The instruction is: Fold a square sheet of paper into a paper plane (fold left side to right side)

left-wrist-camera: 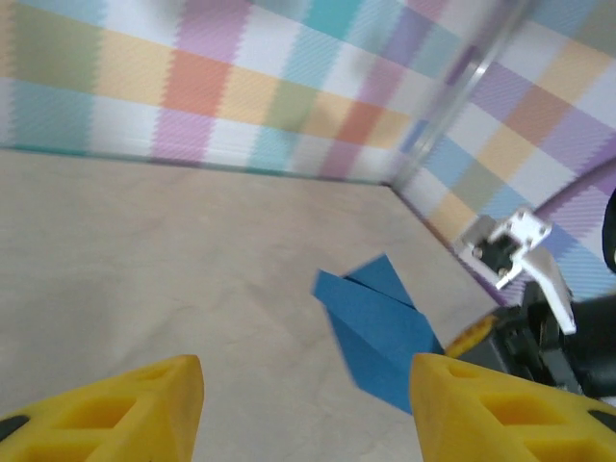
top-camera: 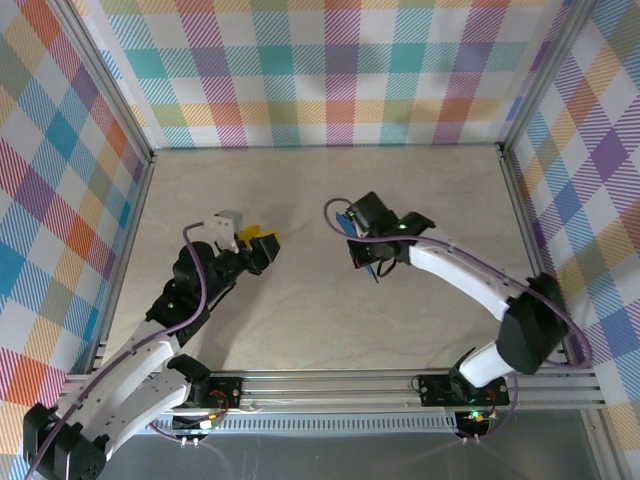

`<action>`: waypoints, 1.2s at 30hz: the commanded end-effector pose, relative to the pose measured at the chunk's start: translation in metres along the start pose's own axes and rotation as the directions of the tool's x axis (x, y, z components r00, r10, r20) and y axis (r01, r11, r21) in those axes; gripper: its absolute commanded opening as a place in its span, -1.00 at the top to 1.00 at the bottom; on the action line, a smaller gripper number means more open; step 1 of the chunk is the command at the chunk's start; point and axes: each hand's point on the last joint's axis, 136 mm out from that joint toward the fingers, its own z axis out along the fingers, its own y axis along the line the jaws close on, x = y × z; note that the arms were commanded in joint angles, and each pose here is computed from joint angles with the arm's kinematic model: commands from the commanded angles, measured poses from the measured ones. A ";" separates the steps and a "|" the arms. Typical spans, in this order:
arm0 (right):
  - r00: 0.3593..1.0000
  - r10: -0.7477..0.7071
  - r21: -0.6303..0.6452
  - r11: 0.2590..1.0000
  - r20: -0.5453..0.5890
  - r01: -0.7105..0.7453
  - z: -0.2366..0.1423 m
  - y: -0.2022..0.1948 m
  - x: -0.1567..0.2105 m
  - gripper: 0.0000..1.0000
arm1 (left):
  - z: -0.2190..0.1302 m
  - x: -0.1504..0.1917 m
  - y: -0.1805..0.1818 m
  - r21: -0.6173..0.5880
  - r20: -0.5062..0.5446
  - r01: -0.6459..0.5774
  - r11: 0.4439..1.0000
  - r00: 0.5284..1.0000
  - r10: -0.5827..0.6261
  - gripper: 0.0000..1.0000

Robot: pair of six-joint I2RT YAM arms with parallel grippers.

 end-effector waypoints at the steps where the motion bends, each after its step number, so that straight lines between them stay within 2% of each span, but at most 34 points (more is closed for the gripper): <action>1: 0.988 -0.103 0.332 0.933 -0.116 0.136 -0.006 -0.042 0.013 0.90 | -0.013 -0.002 0.031 -0.161 0.043 -0.005 0.987 0.999 0.012 -0.19; 6: 0.956 -0.197 0.490 0.824 -0.218 0.282 0.010 -0.040 0.004 0.88 | -0.024 -0.003 0.039 -0.210 0.037 -0.017 0.978 0.999 0.025 -0.20; 11: 0.912 -0.242 0.497 0.777 -0.330 0.386 0.041 -0.027 0.012 0.87 | -0.028 -0.007 0.042 -0.231 0.049 -0.013 0.973 0.998 0.025 -0.20; 14: 0.901 -0.261 0.410 0.822 -0.346 0.396 0.058 -0.005 0.019 0.85 | -0.028 -0.008 0.041 -0.229 0.048 -0.014 0.973 0.998 0.026 -0.20; 17: 0.909 -0.258 0.259 0.901 -0.327 0.349 0.071 0.023 0.026 0.79 | -0.028 -0.009 0.040 -0.228 0.047 -0.015 0.974 0.999 0.027 -0.20; 19: 0.921 -0.252 0.162 0.937 -0.297 0.309 0.073 0.042 0.026 0.68 | -0.028 -0.010 0.038 -0.221 0.046 -0.015 0.975 0.999 0.025 -0.20; 22: 0.935 -0.240 0.083 0.960 -0.261 0.269 0.069 0.055 0.021 0.45 | -0.026 -0.012 0.034 -0.202 0.038 -0.015 0.979 0.999 0.023 -0.20; 26: 0.953 -0.203 0.020 0.977 -0.225 0.213 0.057 0.058 0.012 0.23 | -0.021 -0.013 0.026 -0.168 0.018 -0.022 0.986 0.999 0.026 -0.24; 32: 0.989 -0.067 -0.124 0.991 -0.134 0.050 0.032 0.050 -0.001 -0.08 | -0.005 -0.003 0.015 -0.102 -0.052 -0.018 0.995 0.999 0.012 -0.27; 36: 0.995 0.059 -0.193 0.978 -0.079 -0.074 0.020 0.030 -0.006 -0.18 | 0.012 0.015 0.010 -0.059 -0.124 0.011 0.998 0.992 -0.018 -0.23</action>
